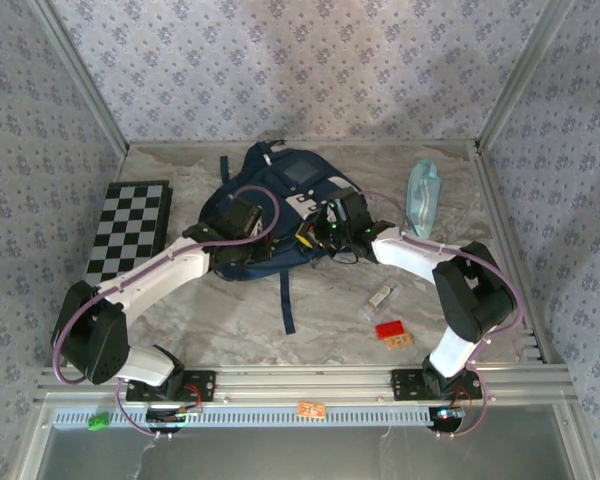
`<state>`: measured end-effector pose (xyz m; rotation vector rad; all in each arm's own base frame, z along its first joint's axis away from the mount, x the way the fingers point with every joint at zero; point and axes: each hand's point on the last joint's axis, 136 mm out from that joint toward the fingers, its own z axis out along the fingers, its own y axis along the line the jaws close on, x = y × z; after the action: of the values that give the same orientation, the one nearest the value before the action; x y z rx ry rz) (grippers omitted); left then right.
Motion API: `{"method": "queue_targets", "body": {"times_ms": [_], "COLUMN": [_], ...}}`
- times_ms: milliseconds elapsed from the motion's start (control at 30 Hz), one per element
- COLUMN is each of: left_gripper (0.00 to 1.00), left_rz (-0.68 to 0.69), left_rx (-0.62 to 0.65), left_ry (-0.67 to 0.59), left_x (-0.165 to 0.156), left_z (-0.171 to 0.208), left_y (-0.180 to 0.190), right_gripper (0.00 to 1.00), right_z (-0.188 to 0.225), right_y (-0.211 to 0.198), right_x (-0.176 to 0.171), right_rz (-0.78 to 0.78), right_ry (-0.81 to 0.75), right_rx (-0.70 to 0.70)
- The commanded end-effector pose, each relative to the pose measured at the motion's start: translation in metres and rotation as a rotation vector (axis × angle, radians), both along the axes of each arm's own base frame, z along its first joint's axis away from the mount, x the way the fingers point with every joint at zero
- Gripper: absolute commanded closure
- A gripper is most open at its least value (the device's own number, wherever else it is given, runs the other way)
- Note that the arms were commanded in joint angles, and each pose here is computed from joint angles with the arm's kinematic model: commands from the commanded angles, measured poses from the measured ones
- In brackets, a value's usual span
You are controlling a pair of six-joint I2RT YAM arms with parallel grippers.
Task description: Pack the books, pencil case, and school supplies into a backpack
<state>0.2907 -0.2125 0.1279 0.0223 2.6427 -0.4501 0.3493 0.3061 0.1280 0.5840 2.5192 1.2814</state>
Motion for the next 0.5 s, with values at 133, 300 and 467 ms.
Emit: {"method": "queue_targets", "body": {"times_ms": [133, 300, 467], "left_gripper": [1.00, 1.00, 0.80], "left_rz": [0.230, 0.113, 0.098], "left_rx": [0.464, 0.250, 0.144], "left_ry": [0.152, 0.127, 0.029], "left_x": [-0.030, -0.023, -0.004], "left_z": [-0.034, -0.025, 0.001], "left_y": [0.123, 0.078, 0.058], "right_gripper": [1.00, 1.00, 1.00], "right_z": [0.014, 0.026, 0.028], "right_y": [-0.070, -0.057, -0.052], "right_x": [0.047, 0.047, 0.051], "right_rz": [-0.250, -0.202, -0.125], "right_ry": [-0.091, -0.135, -0.143], "right_rx": [-0.080, -0.076, -0.028]}}
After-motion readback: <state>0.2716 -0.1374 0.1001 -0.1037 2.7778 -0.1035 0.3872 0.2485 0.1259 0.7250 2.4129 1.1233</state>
